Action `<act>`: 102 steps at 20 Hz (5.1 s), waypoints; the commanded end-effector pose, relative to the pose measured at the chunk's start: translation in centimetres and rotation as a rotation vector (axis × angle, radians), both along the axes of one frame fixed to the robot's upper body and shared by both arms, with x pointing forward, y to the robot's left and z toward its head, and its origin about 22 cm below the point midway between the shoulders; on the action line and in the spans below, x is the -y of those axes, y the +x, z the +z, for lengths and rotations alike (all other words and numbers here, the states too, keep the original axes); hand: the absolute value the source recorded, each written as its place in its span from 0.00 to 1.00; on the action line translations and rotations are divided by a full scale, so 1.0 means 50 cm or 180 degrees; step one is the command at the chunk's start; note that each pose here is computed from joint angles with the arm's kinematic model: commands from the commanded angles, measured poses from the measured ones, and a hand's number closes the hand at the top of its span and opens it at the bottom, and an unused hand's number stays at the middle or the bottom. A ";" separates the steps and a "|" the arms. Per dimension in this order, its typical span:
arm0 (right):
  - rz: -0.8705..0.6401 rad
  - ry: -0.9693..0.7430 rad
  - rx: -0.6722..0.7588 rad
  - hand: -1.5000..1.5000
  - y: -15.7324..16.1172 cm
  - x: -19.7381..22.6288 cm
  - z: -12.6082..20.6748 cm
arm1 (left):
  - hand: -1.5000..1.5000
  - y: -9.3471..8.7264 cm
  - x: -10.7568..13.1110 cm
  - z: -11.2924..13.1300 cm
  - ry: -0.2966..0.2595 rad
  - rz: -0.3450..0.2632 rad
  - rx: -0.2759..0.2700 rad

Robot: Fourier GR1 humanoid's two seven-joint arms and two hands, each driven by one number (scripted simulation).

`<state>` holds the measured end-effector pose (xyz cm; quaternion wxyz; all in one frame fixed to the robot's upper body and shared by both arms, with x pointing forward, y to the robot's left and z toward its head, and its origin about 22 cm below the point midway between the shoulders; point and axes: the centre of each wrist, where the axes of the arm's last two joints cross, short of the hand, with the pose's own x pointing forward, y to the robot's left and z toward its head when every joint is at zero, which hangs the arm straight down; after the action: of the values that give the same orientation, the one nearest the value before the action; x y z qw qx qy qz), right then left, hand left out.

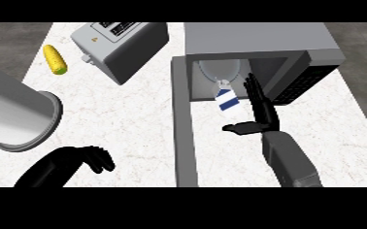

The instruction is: Pick up the milk, place it into the microwave and close the microwave

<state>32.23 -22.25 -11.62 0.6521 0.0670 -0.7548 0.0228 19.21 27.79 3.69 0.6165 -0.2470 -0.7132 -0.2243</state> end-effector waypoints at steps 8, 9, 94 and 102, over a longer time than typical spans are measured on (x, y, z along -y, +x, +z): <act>-0.0332 -0.0043 -0.0011 0.00 -0.204 0.151 -0.079 | 1.00 0.067 0.080 -0.034 0.0451 -0.0245 -0.0012; -0.0381 -0.0025 0.0017 0.00 -0.222 0.169 -0.078 | 1.00 0.068 0.087 -0.028 0.0463 -0.0289 0.0084; 0.1232 0.0393 0.0879 0.00 -0.384 0.171 0.475 | 1.00 0.335 0.542 0.018 -0.0073 0.1331 0.0100; 0.1429 0.0398 0.0917 0.00 -0.378 0.167 0.489 | 1.00 0.333 0.542 0.010 -0.0123 0.1423 0.0171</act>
<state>13.22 -30.58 12.55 0.5146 0.2595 -0.8082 0.1213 33.19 -0.29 3.01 0.6304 -0.1335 -0.7552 -0.1197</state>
